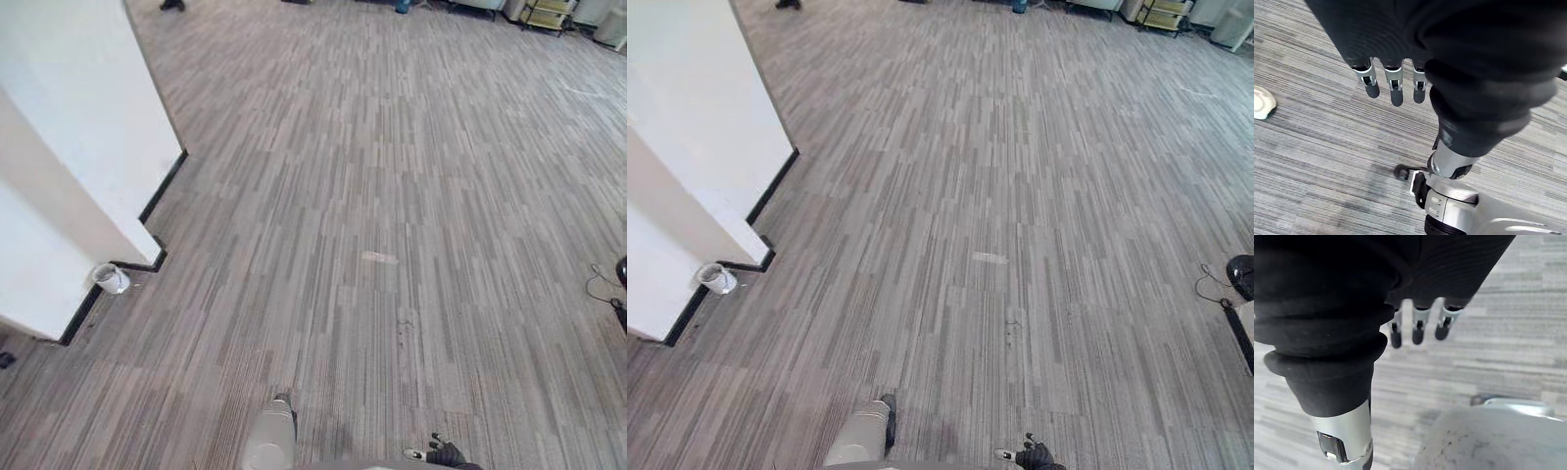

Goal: Organize washtable

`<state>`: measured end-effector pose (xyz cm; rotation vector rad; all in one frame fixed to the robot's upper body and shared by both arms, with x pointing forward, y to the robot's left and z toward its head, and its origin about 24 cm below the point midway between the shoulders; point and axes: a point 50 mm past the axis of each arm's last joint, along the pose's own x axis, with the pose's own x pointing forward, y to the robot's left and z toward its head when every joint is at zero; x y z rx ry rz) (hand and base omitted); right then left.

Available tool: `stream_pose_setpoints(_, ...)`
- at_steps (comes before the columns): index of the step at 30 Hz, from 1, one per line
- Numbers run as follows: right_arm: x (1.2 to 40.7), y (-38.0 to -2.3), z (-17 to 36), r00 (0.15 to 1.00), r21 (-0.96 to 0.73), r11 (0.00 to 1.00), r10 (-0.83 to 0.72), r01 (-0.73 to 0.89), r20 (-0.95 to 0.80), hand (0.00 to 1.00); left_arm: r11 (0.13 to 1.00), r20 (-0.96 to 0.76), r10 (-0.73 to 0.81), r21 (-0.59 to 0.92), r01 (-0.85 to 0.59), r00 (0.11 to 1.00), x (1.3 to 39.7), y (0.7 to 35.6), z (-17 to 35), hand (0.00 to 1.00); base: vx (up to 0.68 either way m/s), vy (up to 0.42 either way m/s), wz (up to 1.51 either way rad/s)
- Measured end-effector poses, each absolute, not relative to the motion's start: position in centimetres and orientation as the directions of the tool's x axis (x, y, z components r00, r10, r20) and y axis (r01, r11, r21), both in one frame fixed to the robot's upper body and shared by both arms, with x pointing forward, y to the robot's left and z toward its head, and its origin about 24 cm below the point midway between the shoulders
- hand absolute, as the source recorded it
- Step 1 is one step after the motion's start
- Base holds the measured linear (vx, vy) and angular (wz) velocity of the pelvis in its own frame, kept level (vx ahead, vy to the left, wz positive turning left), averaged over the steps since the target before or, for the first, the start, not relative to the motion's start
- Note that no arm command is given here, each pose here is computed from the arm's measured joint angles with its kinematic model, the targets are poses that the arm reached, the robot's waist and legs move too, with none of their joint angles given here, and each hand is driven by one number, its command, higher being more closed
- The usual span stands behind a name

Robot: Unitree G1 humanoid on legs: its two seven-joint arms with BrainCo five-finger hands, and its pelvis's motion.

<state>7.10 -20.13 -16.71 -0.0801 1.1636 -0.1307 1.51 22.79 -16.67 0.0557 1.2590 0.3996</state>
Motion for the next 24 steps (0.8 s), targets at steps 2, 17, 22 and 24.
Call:
stream_pose_setpoints(2, 6.9, -19.9, -16.8, 0.380, -0.119, 0.990, -0.142, 0.081, -0.914, 0.00, 0.929, -0.910, 0.333, 0.270, -0.255, 0.248, 1.5, 23.3, -16.6, 0.00, 0.36, 0.128, -0.17)
stream_pose_setpoints(17, 6.0, -19.8, -16.4, 0.416, -0.083, 0.968, -0.178, 0.235, -0.892, 0.00, 0.939, -0.893, 0.320, 0.255, -0.229, 0.316, 4.3, 23.0, -16.4, 0.00, 0.42, -0.026, 0.10)
stream_pose_setpoints(22, 6.8, -21.5, -15.9, 0.440, -0.127, 0.964, -0.220, 0.232, -0.871, 0.00, 0.947, -0.887, 0.286, 0.206, -0.245, 0.362, 6.3, 21.3, -16.5, 0.00, 0.31, -0.215, 0.06)
stream_pose_setpoints(24, 6.6, -21.3, -16.0, 0.429, -0.128, 0.965, -0.218, 0.230, -0.876, 0.00, 0.946, -0.885, 0.292, 0.211, -0.247, 0.363, 6.2, 21.4, -16.5, 0.00, 0.18, -0.170, 0.09)
